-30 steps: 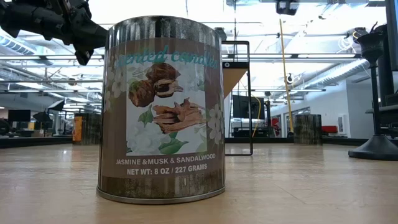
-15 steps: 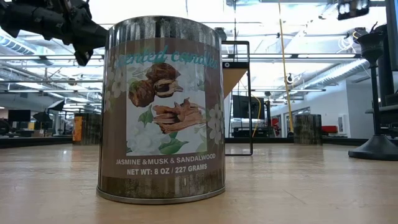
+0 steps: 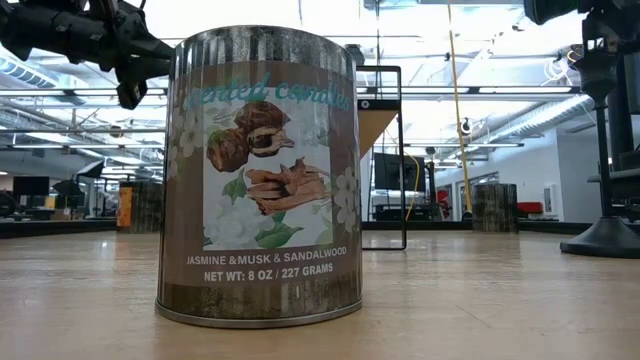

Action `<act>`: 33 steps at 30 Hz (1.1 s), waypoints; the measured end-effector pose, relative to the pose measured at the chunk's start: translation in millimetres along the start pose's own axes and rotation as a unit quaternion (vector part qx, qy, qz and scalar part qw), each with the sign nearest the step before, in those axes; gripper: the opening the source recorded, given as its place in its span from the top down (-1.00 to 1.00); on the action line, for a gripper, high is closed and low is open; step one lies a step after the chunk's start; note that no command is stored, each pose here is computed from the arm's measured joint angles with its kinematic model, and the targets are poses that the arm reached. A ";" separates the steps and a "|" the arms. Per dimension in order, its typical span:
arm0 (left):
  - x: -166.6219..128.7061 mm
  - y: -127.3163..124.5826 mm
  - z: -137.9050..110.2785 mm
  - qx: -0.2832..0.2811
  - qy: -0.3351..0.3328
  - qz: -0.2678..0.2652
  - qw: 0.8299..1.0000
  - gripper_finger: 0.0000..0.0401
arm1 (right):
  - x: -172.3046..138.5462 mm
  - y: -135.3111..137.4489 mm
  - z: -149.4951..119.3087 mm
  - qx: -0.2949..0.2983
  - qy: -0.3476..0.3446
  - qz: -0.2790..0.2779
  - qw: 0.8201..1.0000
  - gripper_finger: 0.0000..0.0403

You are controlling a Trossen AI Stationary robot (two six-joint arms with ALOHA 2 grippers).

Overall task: Pick & Place candle stick holders
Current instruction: Put the black candlestick holder on the shelf

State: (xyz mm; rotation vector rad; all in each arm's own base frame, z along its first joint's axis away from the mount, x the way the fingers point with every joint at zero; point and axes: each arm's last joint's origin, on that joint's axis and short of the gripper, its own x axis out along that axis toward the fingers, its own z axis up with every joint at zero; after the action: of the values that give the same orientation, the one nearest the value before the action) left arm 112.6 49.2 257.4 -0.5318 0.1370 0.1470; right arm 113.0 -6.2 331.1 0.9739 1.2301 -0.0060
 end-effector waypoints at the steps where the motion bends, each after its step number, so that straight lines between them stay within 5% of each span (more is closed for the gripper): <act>1: 0.0 0.0 0.0 0.000 0.000 0.000 1.000 0.60 | 1.1 -0.6 0.4 0.007 0.001 -0.001 1.000 0.24; 16: 0.0 0.0 0.0 0.004 0.000 0.000 1.000 0.60 | 29.0 -4.6 27.6 0.068 0.001 -0.005 0.998 0.25; 33: 0.0 0.0 -0.1 0.025 0.000 0.000 1.000 0.60 | 48.2 6.3 30.2 0.073 -0.023 -0.089 0.993 0.26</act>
State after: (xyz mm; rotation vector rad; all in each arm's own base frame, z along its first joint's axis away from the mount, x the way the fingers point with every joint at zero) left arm 112.6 49.2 257.3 -0.4821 0.1407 0.1431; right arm 158.3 2.1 297.1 0.9804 1.2836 -0.2604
